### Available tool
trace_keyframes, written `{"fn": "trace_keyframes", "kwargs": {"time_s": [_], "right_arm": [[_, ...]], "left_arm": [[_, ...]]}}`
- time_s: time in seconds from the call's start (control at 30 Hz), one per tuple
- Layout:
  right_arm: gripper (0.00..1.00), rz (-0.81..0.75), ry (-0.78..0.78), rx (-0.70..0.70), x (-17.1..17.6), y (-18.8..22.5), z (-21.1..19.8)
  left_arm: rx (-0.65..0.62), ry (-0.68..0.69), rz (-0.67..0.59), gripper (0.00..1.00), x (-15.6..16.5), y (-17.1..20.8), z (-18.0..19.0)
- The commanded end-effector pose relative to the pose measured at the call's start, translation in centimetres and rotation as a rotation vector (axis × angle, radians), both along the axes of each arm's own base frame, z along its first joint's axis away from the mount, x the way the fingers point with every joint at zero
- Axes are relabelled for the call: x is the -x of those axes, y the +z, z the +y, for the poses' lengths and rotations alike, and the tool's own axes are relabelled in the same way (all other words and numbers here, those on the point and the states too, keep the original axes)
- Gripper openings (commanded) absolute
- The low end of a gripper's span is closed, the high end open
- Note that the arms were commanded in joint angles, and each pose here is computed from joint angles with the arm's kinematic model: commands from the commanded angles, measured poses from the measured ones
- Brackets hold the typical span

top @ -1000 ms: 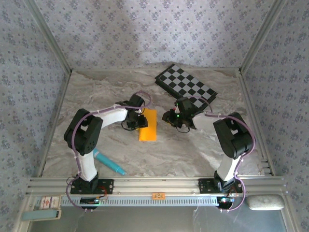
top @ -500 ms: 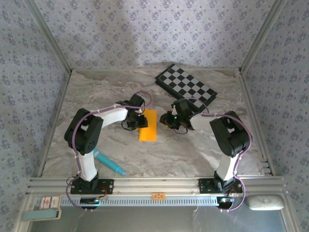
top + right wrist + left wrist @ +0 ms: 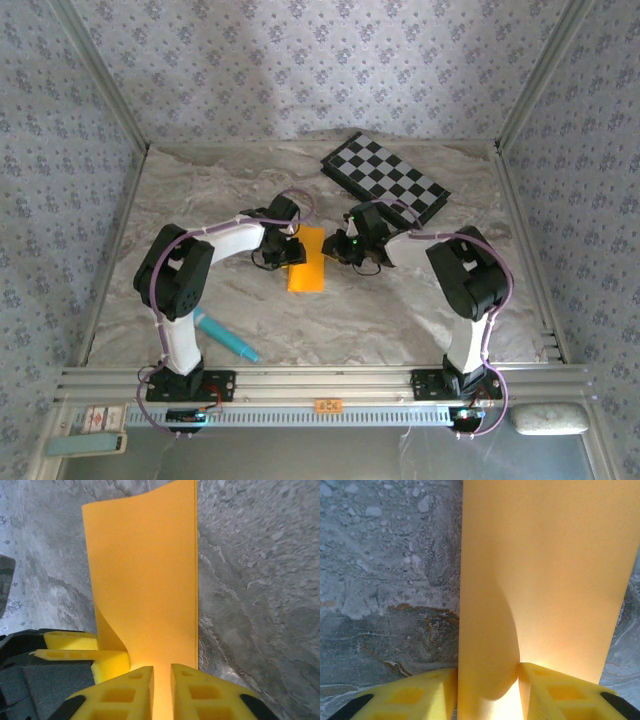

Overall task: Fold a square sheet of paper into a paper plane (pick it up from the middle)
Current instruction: Hold the square sheet of paper at the center of the table.

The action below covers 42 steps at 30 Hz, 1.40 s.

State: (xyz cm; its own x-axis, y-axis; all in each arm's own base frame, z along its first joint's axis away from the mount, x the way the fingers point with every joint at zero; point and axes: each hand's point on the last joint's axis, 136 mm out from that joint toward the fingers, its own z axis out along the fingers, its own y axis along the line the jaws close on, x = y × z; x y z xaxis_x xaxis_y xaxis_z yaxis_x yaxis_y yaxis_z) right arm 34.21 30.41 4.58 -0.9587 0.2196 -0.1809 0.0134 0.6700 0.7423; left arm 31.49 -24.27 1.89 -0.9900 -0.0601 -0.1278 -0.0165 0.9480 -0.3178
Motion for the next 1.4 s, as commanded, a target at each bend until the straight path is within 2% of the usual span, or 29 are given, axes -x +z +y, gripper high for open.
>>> {"fn": "trace_keyframes", "kwargs": {"time_s": [0.0,0.2,0.8,1.03,1.23,1.37], "right_arm": [[0.15,0.005,0.044,0.002,0.2,-0.1,1.1],[0.10,0.022,0.065,0.028,0.4,-1.0,1.8],[0.10,0.060,0.068,0.078,0.8,-2.2,1.6],[0.10,0.117,0.059,0.135,1.6,-4.5,0.6],[0.09,0.192,0.063,0.273,3.1,-6.9,-1.7],[0.09,0.216,0.110,0.381,3.9,-7.7,-3.2]], "left_arm": [[-0.037,-0.035,0.087,0.39,1.7,-4.4,0.1],[-0.037,-0.029,0.092,0.38,1.8,-4.6,0.2],[-0.039,-0.010,0.124,0.39,2.3,-5.4,0.2],[-0.038,-0.005,0.122,0.39,2.2,-5.2,0.2],[-0.029,0.005,0.072,0.41,1.0,-2.7,0.1],[0.004,0.089,-0.052,0.48,-1.6,2.3,1.5]]}}
